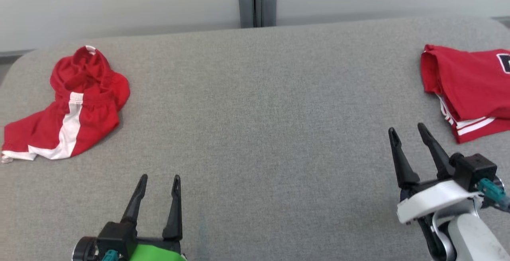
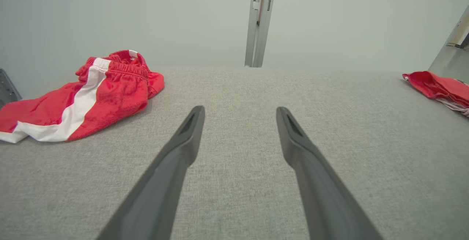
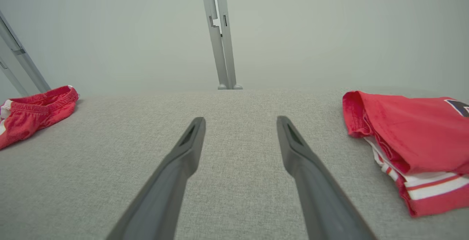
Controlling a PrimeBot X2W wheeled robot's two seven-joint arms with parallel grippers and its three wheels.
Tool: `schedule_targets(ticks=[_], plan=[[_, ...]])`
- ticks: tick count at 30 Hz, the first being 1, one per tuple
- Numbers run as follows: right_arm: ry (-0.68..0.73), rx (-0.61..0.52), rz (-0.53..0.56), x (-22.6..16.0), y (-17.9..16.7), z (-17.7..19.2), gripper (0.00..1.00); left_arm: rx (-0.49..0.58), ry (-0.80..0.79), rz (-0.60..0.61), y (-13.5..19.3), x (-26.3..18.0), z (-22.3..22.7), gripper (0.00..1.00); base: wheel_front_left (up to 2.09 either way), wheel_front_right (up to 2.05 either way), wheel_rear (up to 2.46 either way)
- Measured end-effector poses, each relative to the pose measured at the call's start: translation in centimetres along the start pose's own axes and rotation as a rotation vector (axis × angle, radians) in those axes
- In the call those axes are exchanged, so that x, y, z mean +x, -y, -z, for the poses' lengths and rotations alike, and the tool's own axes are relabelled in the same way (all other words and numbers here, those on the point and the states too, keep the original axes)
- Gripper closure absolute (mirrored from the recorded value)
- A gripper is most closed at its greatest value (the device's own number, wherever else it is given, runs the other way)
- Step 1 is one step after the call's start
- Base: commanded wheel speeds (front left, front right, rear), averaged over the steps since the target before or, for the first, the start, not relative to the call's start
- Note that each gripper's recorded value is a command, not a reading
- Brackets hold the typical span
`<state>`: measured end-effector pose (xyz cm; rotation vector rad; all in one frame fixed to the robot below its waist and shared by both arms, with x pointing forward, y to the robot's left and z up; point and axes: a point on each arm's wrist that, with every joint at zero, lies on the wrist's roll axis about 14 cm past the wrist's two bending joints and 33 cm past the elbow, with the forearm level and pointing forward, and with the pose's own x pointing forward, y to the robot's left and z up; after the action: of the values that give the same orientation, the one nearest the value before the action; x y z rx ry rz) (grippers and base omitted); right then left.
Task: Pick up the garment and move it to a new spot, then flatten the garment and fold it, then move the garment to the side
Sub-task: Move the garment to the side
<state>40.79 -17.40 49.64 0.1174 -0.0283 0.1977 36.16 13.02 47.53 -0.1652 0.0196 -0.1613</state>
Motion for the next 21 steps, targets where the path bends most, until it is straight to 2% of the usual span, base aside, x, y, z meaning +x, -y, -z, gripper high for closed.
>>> schedule_targets(ticks=[10, 21], plan=[[0.078, -0.001, 0.001, -4.9, -2.3, -2.2, 0.0, 0.008, 0.05, 0.004, 0.3, -4.1, -1.5, 0.0, 0.0, 0.0, 0.0], [0.05, 0.03, -0.005, -7.0, -3.9, -0.8, 0.0, 0.021, 0.074, -0.012, 0.5, -5.6, -1.9, 0.0, 0.0, 0.0, 0.0]])
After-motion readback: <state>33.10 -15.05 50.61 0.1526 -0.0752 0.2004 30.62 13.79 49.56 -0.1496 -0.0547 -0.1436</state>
